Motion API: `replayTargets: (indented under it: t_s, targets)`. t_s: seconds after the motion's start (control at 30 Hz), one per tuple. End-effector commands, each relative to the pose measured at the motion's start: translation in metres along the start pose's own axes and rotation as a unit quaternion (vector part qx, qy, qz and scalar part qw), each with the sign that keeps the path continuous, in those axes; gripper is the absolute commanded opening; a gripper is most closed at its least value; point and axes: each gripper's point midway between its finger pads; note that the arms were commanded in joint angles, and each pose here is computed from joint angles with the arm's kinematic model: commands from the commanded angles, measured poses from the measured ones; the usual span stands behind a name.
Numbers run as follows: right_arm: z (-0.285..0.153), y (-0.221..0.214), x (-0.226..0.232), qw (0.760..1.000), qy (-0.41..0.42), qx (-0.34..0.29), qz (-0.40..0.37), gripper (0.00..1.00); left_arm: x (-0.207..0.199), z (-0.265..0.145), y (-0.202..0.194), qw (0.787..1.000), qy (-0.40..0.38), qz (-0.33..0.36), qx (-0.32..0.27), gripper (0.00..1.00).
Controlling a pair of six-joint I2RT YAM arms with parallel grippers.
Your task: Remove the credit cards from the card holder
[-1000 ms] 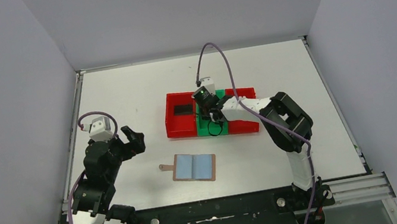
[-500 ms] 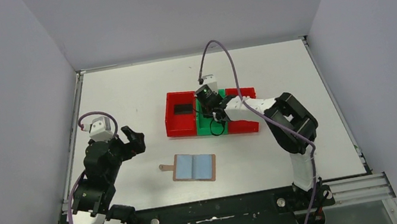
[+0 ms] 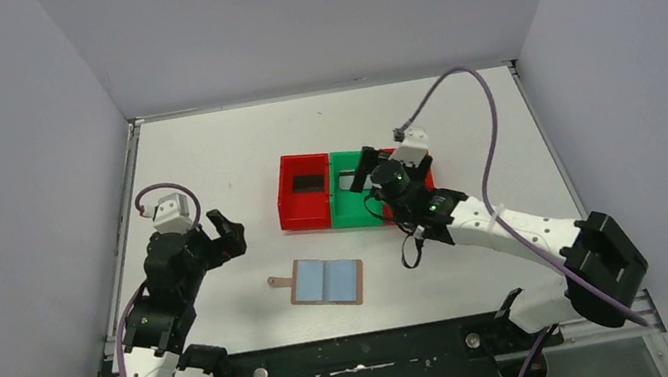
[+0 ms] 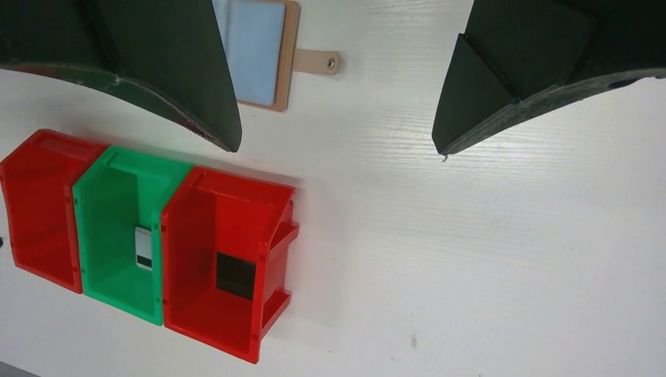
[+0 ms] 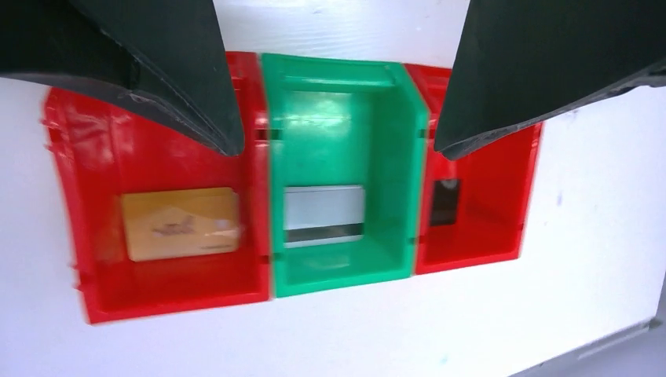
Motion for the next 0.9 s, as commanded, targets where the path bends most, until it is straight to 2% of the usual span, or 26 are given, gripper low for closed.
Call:
replayTargets:
  t_s: [0.0,0.13,0.23,0.4,0.5,0.6,0.73,0.87]
  targets:
    - [-0.005,0.006,-0.043,0.993,-0.015,-0.05,0.109,0.98,0.001,0.001,0.009,1.0,0.0,-0.002,-0.015,0.96]
    - [-0.02,-0.013,-0.047,0.99,0.04,-0.009,0.134,0.98,-0.001,0.004,0.0,1.0,-0.004,-0.004,-0.001,0.96]
    - [-0.03,-0.04,-0.036,0.986,0.082,0.054,0.133,0.99,-0.004,0.007,-0.005,1.0,-0.015,-0.001,0.006,0.96]
    - [-0.057,-0.097,-0.012,0.98,0.103,0.102,0.135,0.84,-0.012,0.015,-0.019,0.999,-0.037,0.0,0.038,0.91]
    - [-0.06,-0.119,-0.013,0.984,0.054,0.1,0.139,0.74,-0.014,0.019,-0.024,0.998,-0.04,0.0,0.053,0.85]
    - [-0.059,-0.14,-0.014,0.986,0.013,0.11,0.124,0.68,-0.018,0.022,-0.031,0.997,-0.051,0.0,0.065,0.81]
    - [-0.057,-0.172,-0.006,0.985,-0.002,0.138,0.098,0.59,-0.021,0.026,-0.037,0.995,-0.059,0.003,0.079,0.75]
    - [-0.058,-0.2,-0.004,0.984,-0.005,0.158,0.079,0.54,-0.02,0.027,-0.039,0.995,-0.054,0.0,0.085,0.74]
Point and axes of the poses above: each gripper's point midway between its finger pads, its own z axis out along the fingers, its own x axis along the line the jaws close on, y = z × x, and after that the axes turned 9 degrees about z, right-handed
